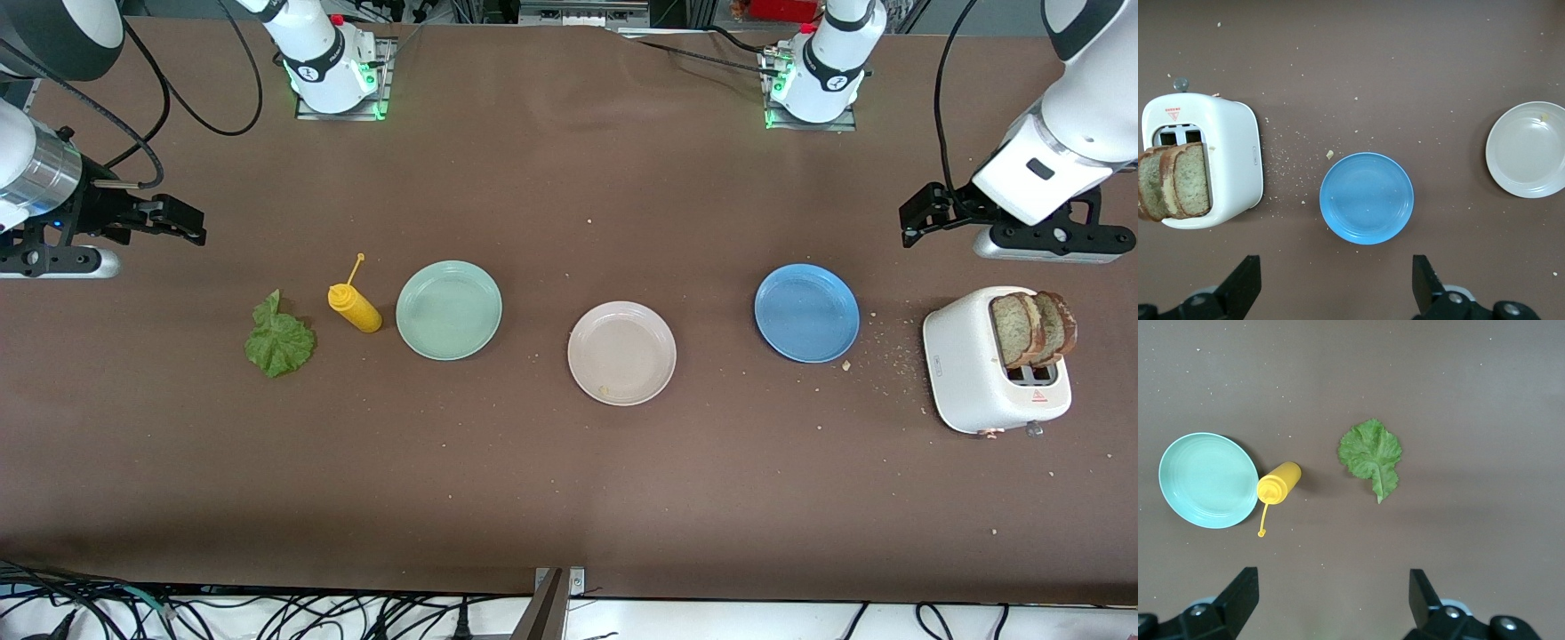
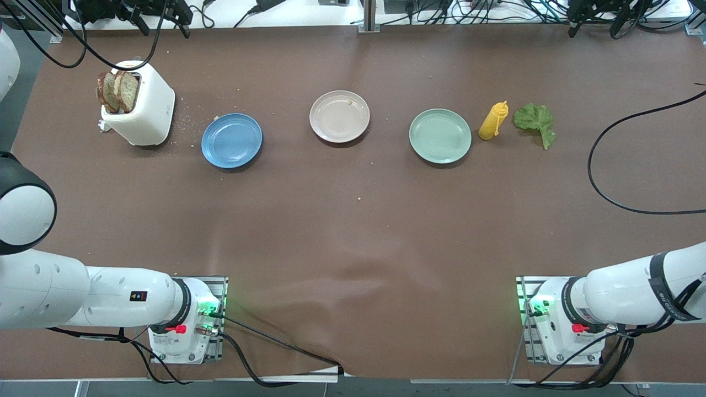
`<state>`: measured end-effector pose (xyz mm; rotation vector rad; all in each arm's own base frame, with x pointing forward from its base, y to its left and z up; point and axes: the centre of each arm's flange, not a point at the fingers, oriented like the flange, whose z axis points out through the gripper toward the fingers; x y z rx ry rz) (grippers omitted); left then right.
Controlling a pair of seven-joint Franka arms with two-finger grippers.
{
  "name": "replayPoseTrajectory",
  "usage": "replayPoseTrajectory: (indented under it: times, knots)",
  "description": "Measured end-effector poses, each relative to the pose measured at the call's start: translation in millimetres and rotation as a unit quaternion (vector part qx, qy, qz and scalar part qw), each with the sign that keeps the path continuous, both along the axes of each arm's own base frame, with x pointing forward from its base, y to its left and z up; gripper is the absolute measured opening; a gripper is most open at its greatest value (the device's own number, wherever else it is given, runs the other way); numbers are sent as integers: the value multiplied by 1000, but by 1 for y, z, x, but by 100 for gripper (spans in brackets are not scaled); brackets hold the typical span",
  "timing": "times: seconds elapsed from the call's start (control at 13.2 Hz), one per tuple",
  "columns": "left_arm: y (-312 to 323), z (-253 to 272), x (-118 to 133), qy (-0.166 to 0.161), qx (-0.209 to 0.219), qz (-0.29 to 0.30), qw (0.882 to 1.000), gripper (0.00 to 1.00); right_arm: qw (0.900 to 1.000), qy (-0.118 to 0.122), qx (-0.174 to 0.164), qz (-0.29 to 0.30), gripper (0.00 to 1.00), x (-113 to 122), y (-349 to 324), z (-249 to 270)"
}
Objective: Make sandwich in beige plate with both arms
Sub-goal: 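Reach the left gripper to the toaster and grasp a bread slice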
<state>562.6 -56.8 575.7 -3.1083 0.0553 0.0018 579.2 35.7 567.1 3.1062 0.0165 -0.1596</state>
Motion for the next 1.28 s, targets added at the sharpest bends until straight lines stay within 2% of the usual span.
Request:
replayPoseTrajectory:
  times: [0.23, 0.53, 0.91, 1.13, 1.28]
  knots:
    - [29, -29, 14, 25, 0, 25, 999, 100, 1000, 0, 0, 0, 100, 0, 0, 0]
    - [113, -66, 28, 51, -6, 58, 997, 100, 1000, 0, 0, 0, 100, 0, 0, 0]
    - [170, -111, 48, 41, -10, 82, 996, 100, 1000, 0, 0, 0, 100, 0, -1, -1]
    - [186, -133, 57, 41, 53, 58, 996, 100, 1000, 0, 0, 0, 100, 0, -1, -1]
    - [188, -142, 59, 48, 66, 52, 995, 100, 1000, 0, 0, 0, 100, 0, -1, -1]
